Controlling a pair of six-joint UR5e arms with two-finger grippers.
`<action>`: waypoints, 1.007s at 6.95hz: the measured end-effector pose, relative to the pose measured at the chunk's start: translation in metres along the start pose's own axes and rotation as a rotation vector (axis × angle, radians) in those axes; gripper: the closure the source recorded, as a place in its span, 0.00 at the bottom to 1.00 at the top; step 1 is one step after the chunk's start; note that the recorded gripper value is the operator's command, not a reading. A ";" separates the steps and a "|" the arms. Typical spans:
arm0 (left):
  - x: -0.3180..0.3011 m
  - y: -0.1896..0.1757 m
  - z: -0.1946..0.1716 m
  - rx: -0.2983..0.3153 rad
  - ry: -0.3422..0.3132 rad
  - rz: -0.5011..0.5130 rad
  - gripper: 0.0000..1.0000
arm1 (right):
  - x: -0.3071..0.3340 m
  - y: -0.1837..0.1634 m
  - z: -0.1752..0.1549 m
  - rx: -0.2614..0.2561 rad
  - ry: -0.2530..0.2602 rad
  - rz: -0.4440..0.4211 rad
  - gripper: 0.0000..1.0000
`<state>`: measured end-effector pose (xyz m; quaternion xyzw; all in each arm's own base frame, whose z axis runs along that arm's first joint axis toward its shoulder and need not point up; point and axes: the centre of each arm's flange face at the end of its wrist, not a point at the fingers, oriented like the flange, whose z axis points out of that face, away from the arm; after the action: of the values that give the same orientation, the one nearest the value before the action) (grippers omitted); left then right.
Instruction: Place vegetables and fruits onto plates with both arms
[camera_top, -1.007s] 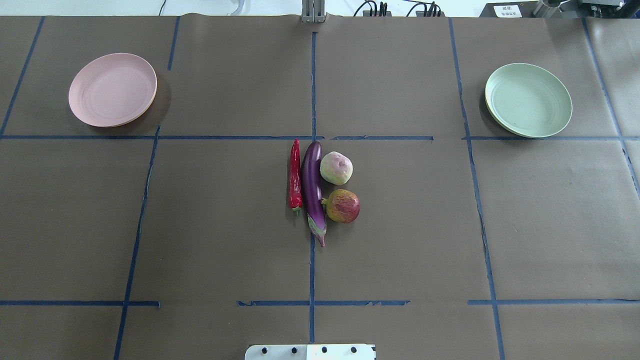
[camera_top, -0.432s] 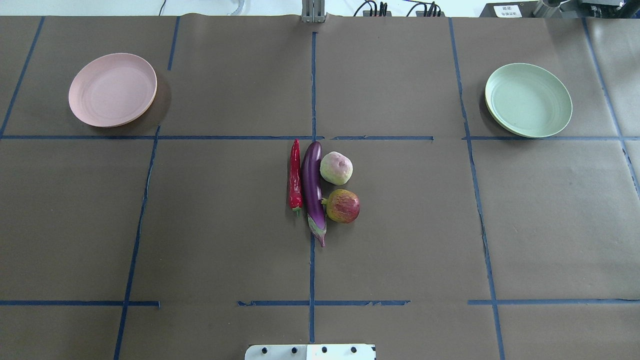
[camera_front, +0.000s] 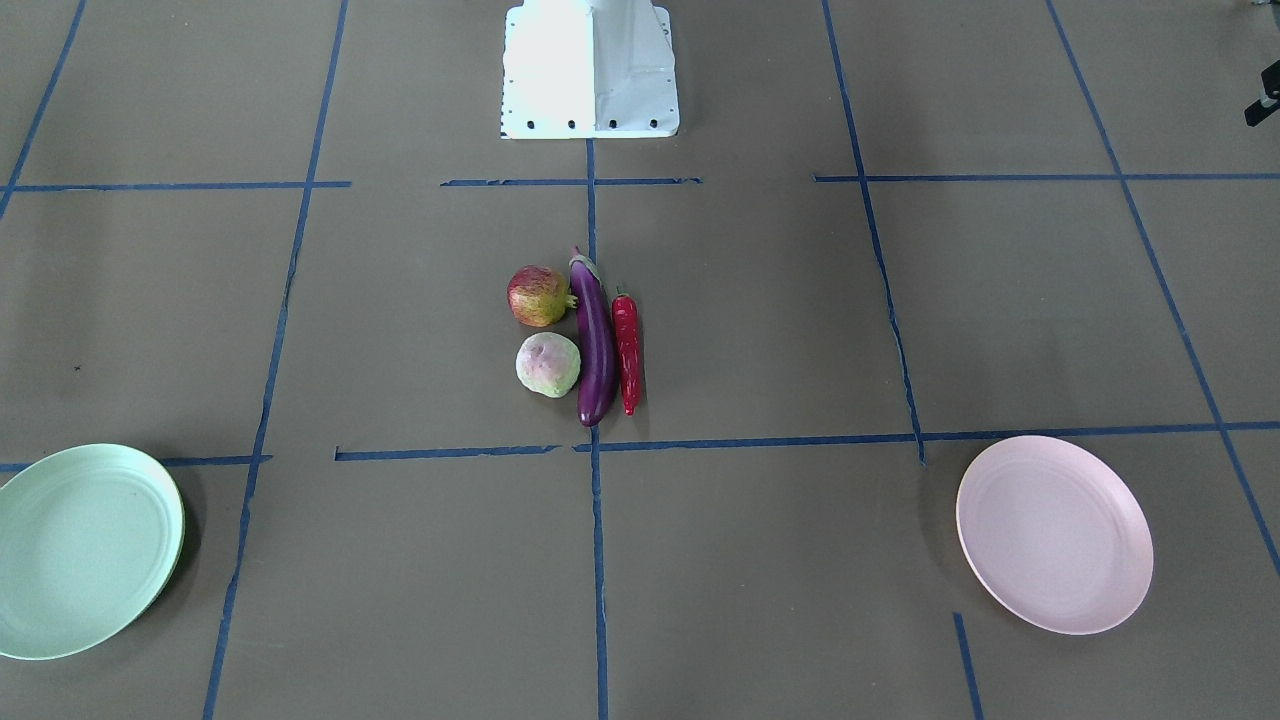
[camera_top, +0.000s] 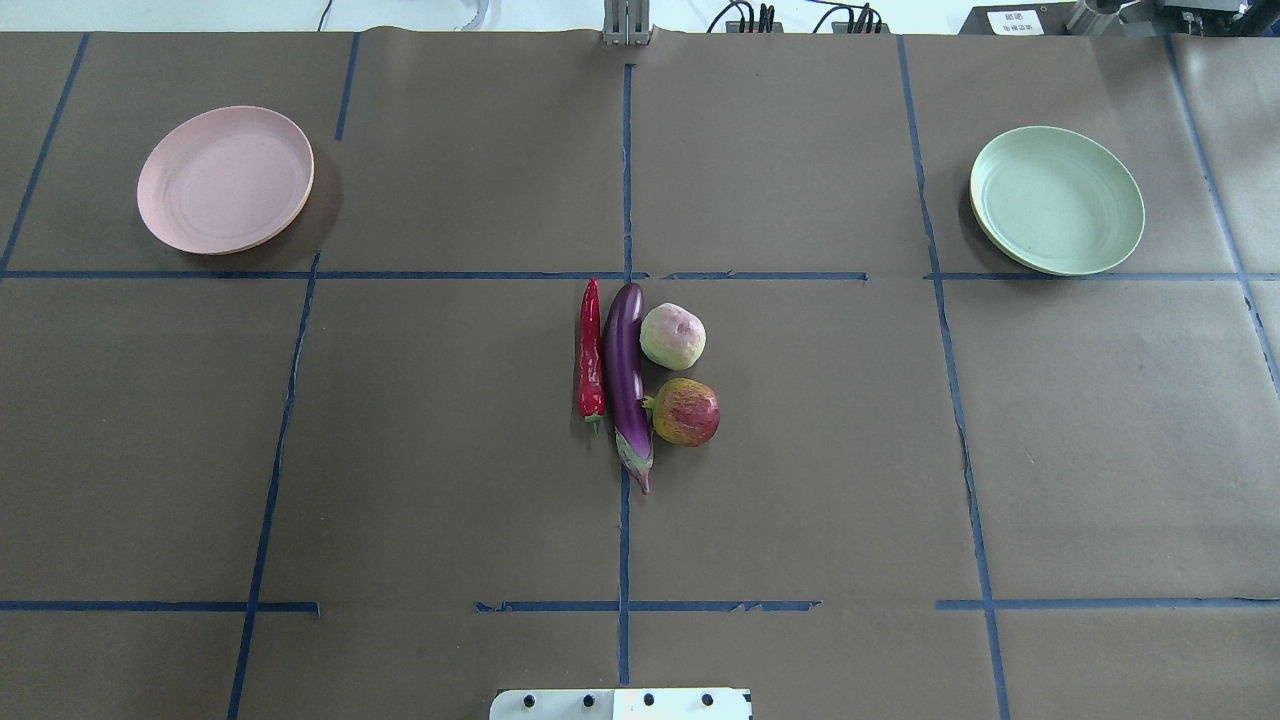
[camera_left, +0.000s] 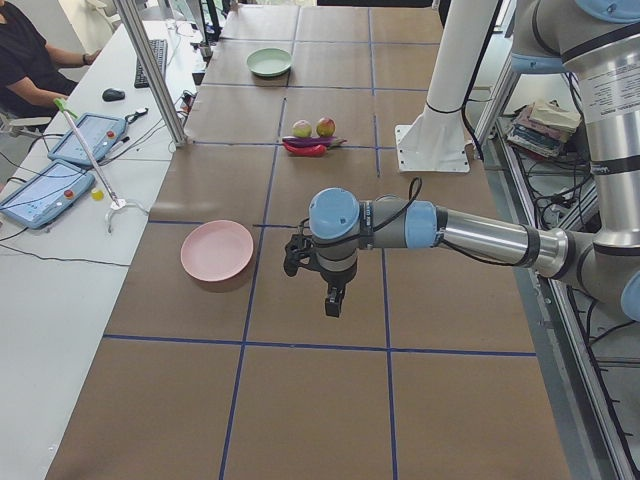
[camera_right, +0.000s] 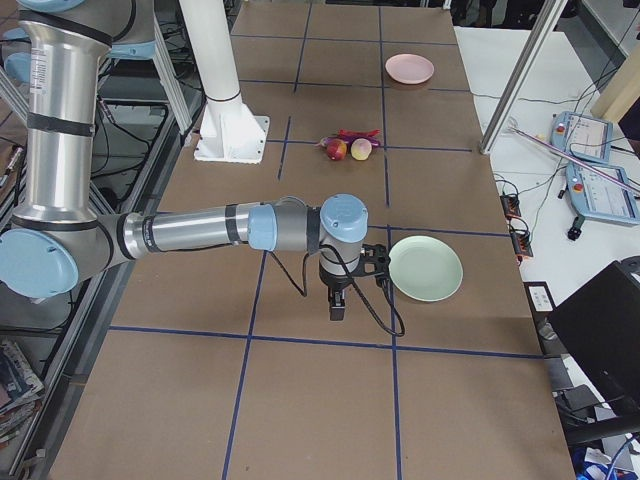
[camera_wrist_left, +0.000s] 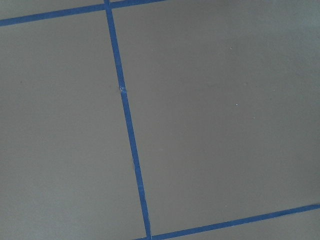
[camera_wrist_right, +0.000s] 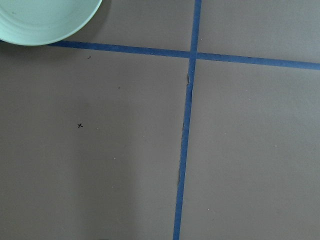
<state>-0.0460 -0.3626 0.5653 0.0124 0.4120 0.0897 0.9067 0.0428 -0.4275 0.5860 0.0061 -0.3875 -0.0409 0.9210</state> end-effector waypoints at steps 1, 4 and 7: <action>0.002 0.000 0.000 0.004 0.014 0.002 0.00 | -0.015 -0.006 0.003 -0.007 -0.038 -0.006 0.00; 0.013 -0.002 -0.005 0.023 0.057 0.016 0.00 | -0.126 -0.068 0.002 -0.009 -0.082 -0.024 0.00; 0.020 -0.003 -0.010 0.031 0.059 0.031 0.00 | -0.306 -0.101 0.015 -0.019 -0.092 -0.006 0.00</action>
<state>-0.0401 -0.3629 0.5440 0.0303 0.4395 0.0978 0.8924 -0.1875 -0.5038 0.3738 -0.0032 -0.4289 -0.0475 0.9021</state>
